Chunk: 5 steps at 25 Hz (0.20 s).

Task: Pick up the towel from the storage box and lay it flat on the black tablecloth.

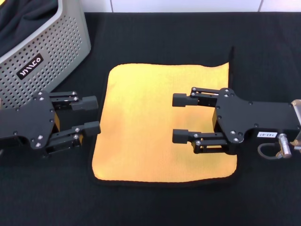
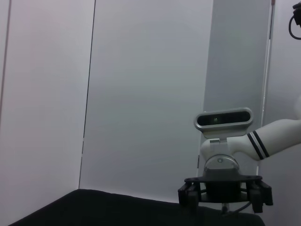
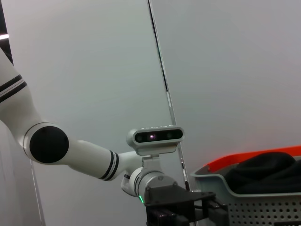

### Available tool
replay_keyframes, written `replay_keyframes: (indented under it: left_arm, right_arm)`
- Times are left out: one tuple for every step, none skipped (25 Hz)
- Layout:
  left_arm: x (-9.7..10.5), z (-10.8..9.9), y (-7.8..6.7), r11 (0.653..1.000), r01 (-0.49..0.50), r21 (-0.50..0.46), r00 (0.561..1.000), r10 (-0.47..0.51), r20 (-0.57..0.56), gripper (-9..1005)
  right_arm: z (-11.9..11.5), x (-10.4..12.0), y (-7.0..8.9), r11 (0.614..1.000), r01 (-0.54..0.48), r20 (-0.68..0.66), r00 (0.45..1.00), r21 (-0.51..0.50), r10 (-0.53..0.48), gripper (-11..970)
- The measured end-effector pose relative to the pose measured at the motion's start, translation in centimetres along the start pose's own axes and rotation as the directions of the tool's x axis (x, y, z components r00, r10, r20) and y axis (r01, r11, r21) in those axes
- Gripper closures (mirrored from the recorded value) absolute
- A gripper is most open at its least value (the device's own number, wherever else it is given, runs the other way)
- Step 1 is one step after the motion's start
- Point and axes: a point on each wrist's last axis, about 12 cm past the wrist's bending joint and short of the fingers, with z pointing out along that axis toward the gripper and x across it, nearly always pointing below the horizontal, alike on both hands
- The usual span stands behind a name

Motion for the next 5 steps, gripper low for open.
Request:
replay_keyframes:
  left_arm:
    - [-0.02, 0.02, 0.02, 1.0, 0.0, 0.001, 1.0, 0.0, -0.001, 514]
    - [-0.05, 0.03, 0.05, 1.0, -0.001, 0.001, 1.0, 0.001, -0.001, 514]
    - [-0.06, 0.02, 0.07, 1.0, -0.001, 0.001, 1.0, 0.001, -0.001, 514]
    - [-0.09, 0.03, 0.1, 1.0, -0.003, 0.001, 1.0, 0.003, -0.002, 514]
    - [-0.12, 0.05, 0.13, 1.0, -0.004, 0.001, 1.0, 0.004, -0.002, 514]
  right_arm:
    - [-0.02, 0.04, 0.04, 1.0, -0.001, 0.001, 1.0, 0.001, 0.001, 235]
    - [-0.01, 0.06, 0.06, 1.0, -0.002, 0.001, 1.0, 0.0, 0.002, 235]
    - [-0.02, 0.08, 0.08, 1.0, -0.003, 0.001, 1.0, 0.0, 0.003, 235]
    - [-0.04, 0.12, 0.1, 1.0, -0.005, 0.002, 1.0, 0.001, 0.005, 235]
    - [-0.06, 0.15, 0.11, 1.0, -0.007, 0.002, 1.0, 0.001, 0.007, 235]
